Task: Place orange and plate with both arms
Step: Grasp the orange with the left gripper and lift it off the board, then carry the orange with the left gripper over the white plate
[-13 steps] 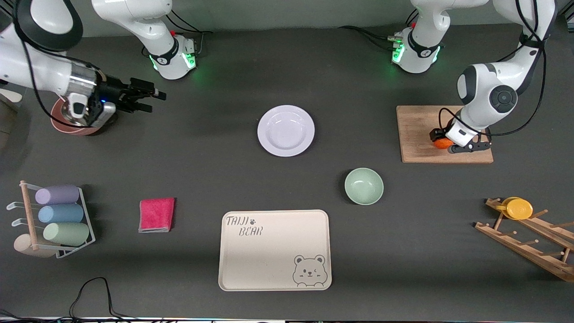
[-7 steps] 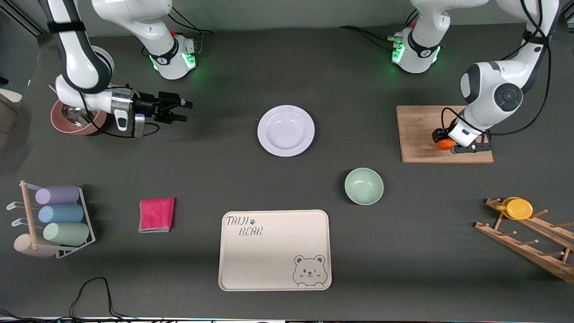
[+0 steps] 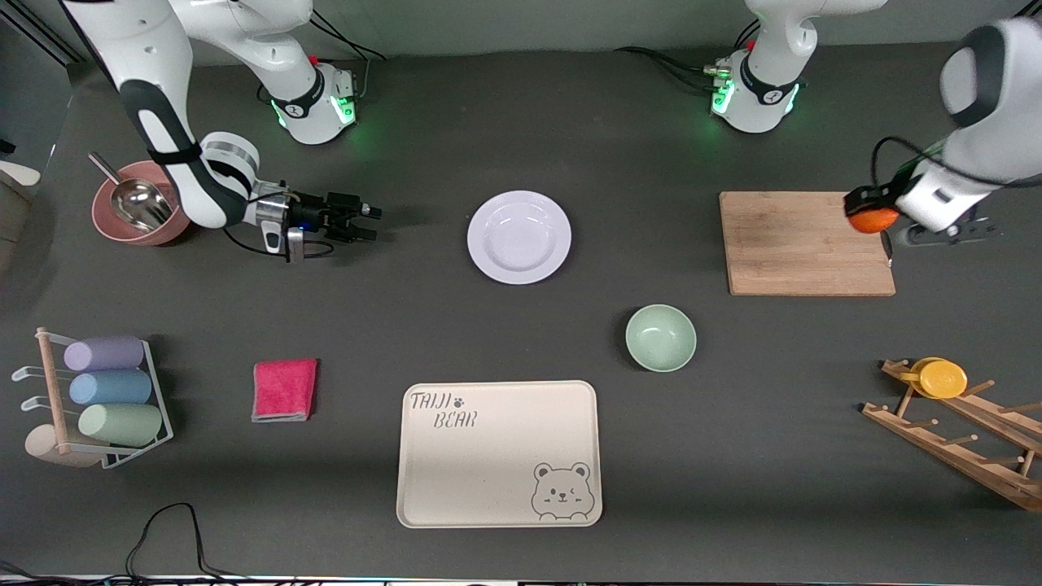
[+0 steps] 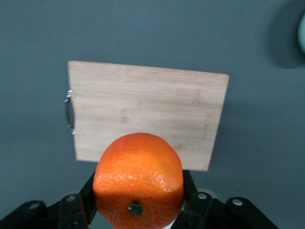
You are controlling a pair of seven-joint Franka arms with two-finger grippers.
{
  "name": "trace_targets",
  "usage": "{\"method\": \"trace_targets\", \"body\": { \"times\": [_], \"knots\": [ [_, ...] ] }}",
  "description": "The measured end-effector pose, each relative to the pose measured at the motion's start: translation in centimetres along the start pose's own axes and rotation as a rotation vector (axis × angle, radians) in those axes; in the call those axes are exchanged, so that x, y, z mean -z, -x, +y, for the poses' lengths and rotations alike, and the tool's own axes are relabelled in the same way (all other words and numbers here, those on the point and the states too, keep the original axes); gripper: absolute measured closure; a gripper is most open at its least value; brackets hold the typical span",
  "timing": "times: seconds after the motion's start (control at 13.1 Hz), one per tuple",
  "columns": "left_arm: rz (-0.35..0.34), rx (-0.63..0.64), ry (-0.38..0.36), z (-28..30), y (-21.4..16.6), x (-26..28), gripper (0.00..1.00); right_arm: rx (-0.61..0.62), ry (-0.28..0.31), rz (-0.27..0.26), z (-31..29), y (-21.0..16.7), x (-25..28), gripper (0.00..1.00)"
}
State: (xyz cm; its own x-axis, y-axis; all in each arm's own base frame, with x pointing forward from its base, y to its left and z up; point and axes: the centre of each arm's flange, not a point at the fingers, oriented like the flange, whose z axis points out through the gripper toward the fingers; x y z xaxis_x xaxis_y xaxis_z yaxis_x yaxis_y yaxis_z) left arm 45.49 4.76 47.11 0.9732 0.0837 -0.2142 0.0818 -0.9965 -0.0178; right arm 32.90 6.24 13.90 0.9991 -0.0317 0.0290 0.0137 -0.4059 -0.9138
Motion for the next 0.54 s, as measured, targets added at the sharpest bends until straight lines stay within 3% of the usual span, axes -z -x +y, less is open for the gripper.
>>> {"method": "trace_targets", "body": {
  "times": [0.31, 0.54],
  "knots": [
    [-0.008, -0.007, -0.006, -0.1, 1.6, 11.4, 0.30, -0.042, 0.007, -0.018, 1.5, 0.8, -0.8, 0.00],
    [-0.037, -0.015, -0.012, 0.6, 1.2, 14.4, 0.30, -0.060, 0.007, -0.022, 1.9, 1.0, -0.9, 0.00]
  ]
}}
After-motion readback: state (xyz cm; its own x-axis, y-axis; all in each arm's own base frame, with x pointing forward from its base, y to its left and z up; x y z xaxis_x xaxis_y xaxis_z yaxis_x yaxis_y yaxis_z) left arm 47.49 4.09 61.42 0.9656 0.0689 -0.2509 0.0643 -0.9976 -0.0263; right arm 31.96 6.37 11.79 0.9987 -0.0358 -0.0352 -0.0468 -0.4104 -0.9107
